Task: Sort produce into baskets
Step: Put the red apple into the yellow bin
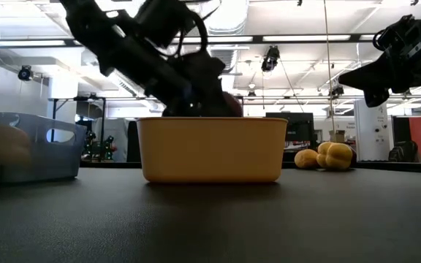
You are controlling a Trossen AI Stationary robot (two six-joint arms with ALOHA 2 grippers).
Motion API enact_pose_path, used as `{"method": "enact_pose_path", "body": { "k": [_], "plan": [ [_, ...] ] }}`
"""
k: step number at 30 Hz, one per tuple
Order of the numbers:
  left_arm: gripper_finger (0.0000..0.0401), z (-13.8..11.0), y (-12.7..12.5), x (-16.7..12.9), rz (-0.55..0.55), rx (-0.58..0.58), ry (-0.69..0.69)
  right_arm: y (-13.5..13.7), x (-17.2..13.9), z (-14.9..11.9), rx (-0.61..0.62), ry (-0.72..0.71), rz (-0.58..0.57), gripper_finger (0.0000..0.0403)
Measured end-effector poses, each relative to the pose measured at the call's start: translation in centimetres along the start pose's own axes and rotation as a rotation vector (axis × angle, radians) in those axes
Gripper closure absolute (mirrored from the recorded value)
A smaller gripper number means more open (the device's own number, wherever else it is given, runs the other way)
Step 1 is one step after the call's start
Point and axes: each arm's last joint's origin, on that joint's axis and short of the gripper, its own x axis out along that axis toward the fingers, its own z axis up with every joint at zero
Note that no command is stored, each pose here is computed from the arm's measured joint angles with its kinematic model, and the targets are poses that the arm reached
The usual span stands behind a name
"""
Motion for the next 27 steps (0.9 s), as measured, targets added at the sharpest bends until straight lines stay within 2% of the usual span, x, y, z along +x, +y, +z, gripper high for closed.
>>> {"method": "enact_pose_path", "body": {
  "k": [4, 7, 10, 14, 27],
  "plan": [
    [0.0099, -0.2, 0.2, 0.6, 0.000, -0.032, -0.022, 0.0, 0.0, 0.7, 0.029, -0.075, -0.006, 0.0393],
    [0.0099, -0.8, 0.1, 1.3, -0.009, -0.028, -0.013, 0.1, -0.1, 1.0, 0.188, -0.108, 0.007, 0.0393],
    [0.0079, -0.9, -0.1, 1.8, -0.065, -0.050, -0.035, 0.1, -0.1, 1.1, 0.320, -0.116, 0.014, 0.0393],
    [0.0059, -1.3, -0.1, 2.2, -0.064, -0.076, -0.040, -0.1, -0.1, 1.2, 0.329, -0.141, -0.041, 0.0393],
    [0.0062, -1.4, -0.1, 2.3, -0.065, -0.018, -0.041, 0.0, 0.2, 0.9, 0.325, -0.107, -0.045, 0.0393]
  ]
}}
